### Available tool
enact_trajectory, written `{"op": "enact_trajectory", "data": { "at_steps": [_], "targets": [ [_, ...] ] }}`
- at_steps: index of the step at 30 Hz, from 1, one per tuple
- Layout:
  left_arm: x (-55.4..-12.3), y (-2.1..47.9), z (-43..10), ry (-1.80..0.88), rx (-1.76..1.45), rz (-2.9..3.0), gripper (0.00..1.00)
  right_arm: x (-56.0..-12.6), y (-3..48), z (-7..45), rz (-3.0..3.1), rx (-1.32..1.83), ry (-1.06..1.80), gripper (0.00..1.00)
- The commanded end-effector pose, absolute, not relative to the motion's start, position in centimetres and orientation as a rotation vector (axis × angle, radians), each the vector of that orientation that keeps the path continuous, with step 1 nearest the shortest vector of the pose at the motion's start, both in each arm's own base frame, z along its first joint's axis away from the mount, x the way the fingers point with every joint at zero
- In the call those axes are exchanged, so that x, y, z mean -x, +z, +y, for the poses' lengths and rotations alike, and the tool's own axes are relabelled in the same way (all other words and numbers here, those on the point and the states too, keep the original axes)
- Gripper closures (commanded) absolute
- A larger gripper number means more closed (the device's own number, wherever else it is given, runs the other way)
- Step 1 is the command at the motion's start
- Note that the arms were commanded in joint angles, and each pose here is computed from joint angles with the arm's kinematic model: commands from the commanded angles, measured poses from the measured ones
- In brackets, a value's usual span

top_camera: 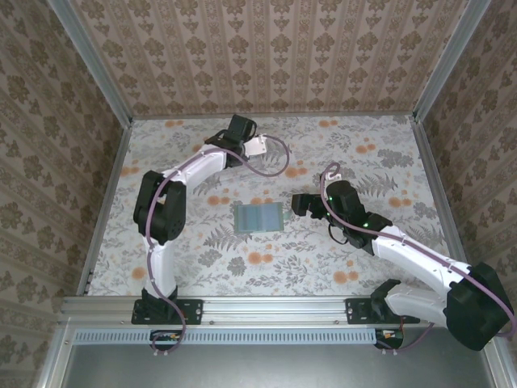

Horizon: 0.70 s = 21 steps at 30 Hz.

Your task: Take the credit cards out of the card holder

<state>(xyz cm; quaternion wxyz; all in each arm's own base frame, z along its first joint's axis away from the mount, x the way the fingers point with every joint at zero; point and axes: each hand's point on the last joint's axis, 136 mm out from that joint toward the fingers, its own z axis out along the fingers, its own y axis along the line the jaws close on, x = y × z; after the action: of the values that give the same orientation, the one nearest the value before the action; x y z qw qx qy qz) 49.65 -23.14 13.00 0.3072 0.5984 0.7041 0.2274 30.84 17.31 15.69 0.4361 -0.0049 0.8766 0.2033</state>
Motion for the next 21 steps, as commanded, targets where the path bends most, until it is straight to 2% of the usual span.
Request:
{"op": "enact_trajectory", "data": {
  "at_steps": [1,6,12,15,21],
  "targets": [
    [-51.3,13.7,-22.5,0.636,-1.5,1.884,0.77,-30.9,15.6,17.3,2.176,0.002,0.523,0.0],
    [-51.4,13.7,-22.1,0.648,-1.478,1.894,0.77,-30.9,15.5,17.5,2.182,0.008,0.527,0.0],
    [-50.2,16.8,-22.2,0.558,-1.365,1.909,0.76,-31.0,15.2,17.7,2.195,0.021,0.534,0.0],
    [-49.1,18.5,-21.7,0.5,-1.277,1.926,0.71,-31.0,15.2,18.0,2.199,0.032,0.548,0.0],
    [-45.5,22.1,-19.4,0.335,-0.986,2.017,0.69,-30.9,15.0,19.3,2.203,0.087,0.607,0.0]
  ]
}}
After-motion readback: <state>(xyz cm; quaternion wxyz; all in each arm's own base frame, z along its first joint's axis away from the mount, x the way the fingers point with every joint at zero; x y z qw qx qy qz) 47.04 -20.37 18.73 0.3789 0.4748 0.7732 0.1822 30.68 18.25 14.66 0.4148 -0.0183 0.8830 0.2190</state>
